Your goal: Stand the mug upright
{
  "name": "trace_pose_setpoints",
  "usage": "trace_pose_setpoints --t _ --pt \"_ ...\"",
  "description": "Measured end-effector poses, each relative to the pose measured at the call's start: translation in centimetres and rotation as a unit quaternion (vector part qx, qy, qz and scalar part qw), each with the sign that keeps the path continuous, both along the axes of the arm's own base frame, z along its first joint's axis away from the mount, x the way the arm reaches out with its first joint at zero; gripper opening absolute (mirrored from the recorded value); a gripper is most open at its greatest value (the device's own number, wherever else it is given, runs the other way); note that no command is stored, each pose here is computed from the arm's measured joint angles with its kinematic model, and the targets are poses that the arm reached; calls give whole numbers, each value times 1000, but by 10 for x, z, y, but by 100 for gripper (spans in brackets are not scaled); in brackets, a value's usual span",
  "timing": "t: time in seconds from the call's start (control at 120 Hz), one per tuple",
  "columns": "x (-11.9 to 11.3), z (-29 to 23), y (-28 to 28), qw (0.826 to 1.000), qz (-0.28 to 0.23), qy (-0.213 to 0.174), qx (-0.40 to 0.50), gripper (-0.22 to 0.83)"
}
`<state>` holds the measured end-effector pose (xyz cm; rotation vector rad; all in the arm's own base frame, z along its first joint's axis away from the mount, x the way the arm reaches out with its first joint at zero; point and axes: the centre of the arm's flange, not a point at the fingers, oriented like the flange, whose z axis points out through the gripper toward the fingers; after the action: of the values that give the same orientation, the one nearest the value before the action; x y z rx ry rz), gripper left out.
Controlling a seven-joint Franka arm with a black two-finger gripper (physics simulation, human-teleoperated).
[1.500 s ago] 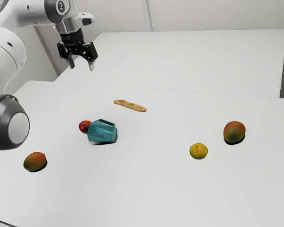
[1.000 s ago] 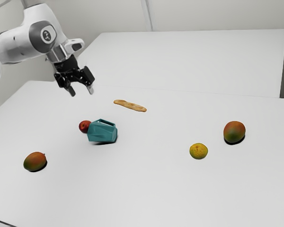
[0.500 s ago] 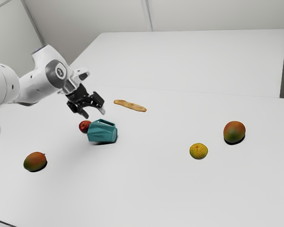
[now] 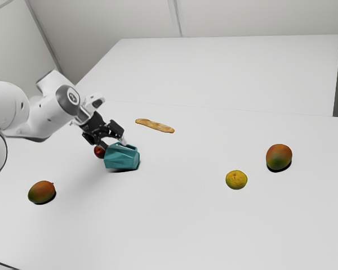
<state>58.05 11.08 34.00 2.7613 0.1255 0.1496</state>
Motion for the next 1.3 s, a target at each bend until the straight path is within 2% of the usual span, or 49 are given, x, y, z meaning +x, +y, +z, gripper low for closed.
trace_pose_setpoints --t 0.367,0.758,0.9,1.142,1.3 --pt "-7 -24 3 999 17 -2 -47 62" --pt "-9 -38 4 994 29 -21 -104 60" --pt "-10 -38 2 992 25 -31 -117 49" --pt "-9 -36 0 991 12 -44 -128 18" --pt "-8 -32 -2 990 5 -52 -132 4"
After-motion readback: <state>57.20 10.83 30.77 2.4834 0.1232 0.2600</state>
